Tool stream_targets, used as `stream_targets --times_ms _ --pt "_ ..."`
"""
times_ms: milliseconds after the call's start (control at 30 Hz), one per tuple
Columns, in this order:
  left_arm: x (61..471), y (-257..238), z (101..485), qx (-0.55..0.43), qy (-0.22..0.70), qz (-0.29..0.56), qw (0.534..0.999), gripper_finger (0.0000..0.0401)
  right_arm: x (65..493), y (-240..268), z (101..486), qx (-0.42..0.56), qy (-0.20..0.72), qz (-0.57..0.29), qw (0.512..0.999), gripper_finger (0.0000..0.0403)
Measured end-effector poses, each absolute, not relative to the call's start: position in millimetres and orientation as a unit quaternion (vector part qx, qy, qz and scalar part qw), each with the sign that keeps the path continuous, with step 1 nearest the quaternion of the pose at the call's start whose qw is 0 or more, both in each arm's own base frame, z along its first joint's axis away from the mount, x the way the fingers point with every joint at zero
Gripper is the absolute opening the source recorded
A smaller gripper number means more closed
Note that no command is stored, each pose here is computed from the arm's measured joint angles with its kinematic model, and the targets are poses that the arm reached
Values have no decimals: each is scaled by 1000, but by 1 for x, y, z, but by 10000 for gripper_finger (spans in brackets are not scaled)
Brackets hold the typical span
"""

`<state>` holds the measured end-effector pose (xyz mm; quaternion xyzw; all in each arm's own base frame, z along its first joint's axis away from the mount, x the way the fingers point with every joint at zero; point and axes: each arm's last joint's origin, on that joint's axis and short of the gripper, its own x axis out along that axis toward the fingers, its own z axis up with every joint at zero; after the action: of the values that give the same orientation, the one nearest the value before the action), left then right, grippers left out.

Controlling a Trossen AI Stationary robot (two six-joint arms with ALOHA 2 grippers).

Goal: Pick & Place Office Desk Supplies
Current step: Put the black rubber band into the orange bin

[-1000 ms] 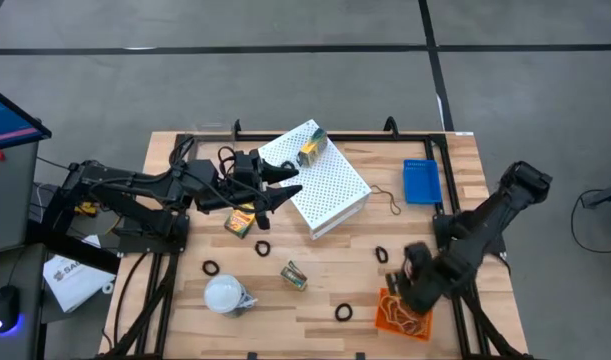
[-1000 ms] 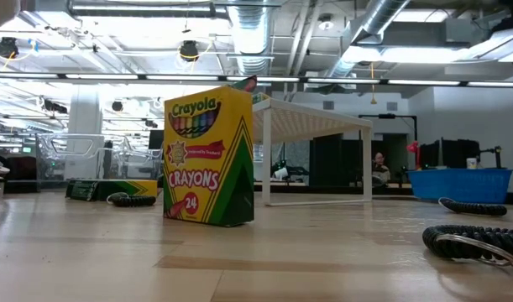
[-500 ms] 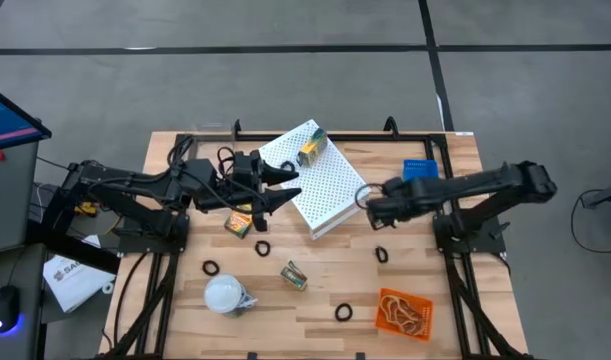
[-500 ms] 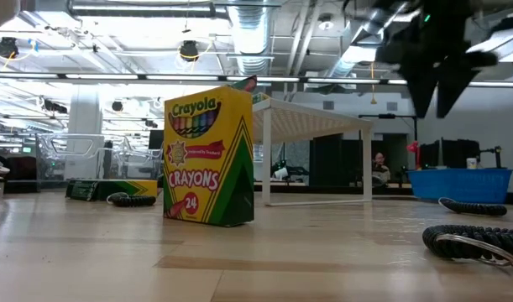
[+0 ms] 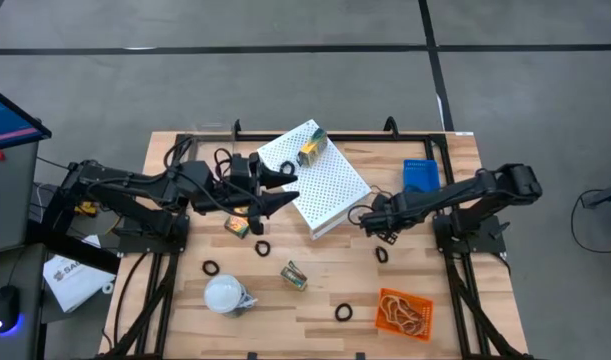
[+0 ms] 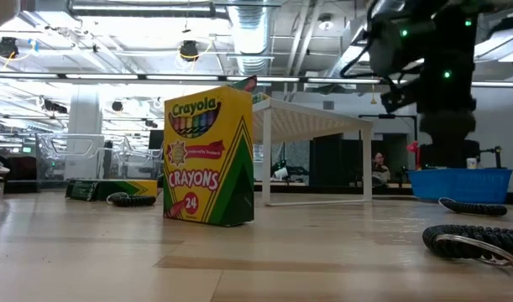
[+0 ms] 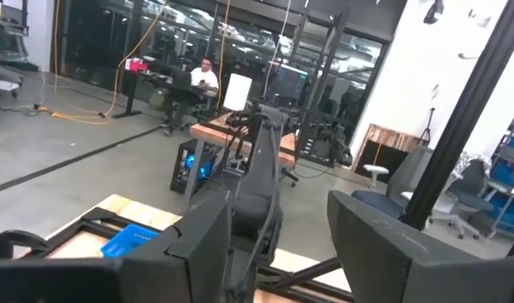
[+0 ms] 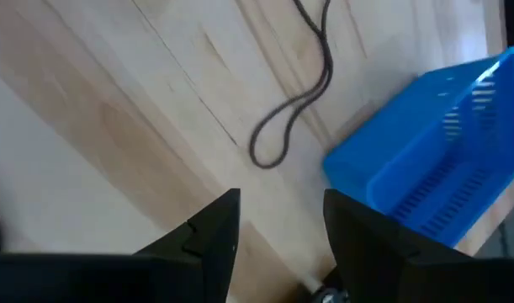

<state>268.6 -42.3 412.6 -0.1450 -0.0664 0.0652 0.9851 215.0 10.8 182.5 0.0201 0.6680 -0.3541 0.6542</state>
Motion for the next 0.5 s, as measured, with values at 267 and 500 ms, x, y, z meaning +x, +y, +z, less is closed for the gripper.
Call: stream_targets --times_ms 267,500 --pt "268 -42 419 -174 -99 61 978 191 201 5 153 60 657 -388 644 164" --pt "267 -41 423 -190 -125 73 971 191 193 3 136 70 633 -411 653 164"
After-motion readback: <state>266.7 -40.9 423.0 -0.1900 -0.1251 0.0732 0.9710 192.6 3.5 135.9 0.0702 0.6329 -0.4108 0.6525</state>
